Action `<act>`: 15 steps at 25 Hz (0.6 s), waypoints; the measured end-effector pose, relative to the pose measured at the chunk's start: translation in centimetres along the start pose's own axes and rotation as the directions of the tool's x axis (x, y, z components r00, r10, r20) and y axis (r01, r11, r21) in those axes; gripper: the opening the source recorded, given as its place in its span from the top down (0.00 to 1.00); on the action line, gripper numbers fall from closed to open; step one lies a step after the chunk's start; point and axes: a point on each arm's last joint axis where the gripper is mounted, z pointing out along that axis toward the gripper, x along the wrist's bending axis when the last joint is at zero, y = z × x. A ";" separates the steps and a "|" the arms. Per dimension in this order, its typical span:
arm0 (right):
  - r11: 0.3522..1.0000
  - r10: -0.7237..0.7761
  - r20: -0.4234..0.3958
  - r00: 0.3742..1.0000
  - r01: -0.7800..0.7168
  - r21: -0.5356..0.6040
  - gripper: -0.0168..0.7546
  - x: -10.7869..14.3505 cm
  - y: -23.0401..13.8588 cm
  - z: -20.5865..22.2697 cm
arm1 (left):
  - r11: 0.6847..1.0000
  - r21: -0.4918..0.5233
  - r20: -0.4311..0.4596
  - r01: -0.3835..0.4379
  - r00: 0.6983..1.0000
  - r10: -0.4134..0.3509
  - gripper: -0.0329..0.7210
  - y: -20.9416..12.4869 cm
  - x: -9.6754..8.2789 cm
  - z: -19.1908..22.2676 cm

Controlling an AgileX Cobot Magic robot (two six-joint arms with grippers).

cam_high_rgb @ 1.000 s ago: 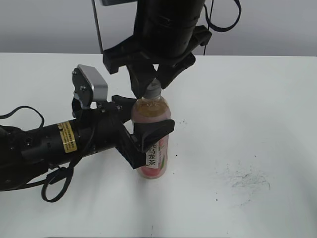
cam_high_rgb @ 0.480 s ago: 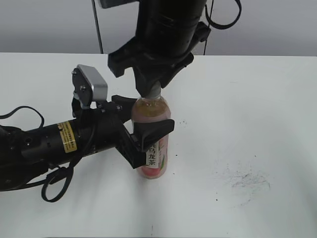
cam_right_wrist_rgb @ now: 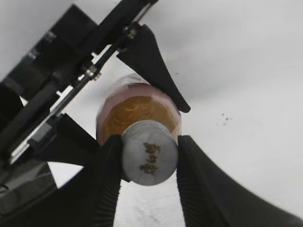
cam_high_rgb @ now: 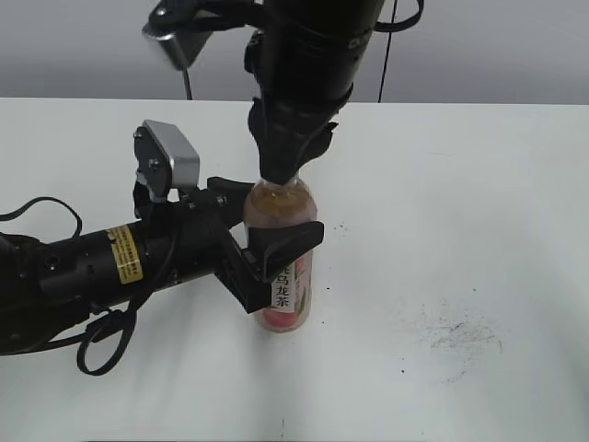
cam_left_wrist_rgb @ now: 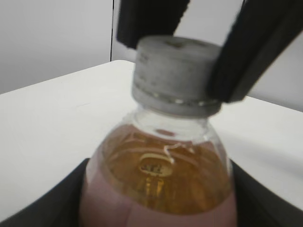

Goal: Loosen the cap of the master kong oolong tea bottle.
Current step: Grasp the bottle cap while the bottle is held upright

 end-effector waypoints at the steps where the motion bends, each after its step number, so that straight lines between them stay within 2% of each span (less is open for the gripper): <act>1: 0.997 -0.077 0.001 0.997 0.077 -0.001 0.63 0.0 0.0 0.0 | 1.000 0.000 0.000 0.000 1.000 0.000 0.36 0.0 0.0 0.0; 4: 0.956 -0.292 0.001 0.956 0.292 -0.001 0.63 0.0 0.0 0.0 | 1.000 0.001 0.002 -0.002 1.000 0.002 0.36 0.0 0.0 0.0; 10: 0.810 -0.586 0.002 0.810 0.586 -0.001 0.63 0.0 0.0 -0.1 | 1.000 0.000 0.005 -0.005 1.000 0.005 0.36 0.0 0.0 0.0; 14: 0.649 -0.761 0.002 0.649 0.761 0.000 0.63 0.0 0.0 -0.1 | 1.000 0.001 0.005 -0.006 1.000 0.006 0.36 0.0 0.0 0.0; 15: 0.586 -0.810 0.002 0.586 0.810 -0.002 0.63 0.0 0.0 -0.1 | 1.000 0.001 0.007 -0.007 1.000 0.007 0.36 0.0 -0.1 0.0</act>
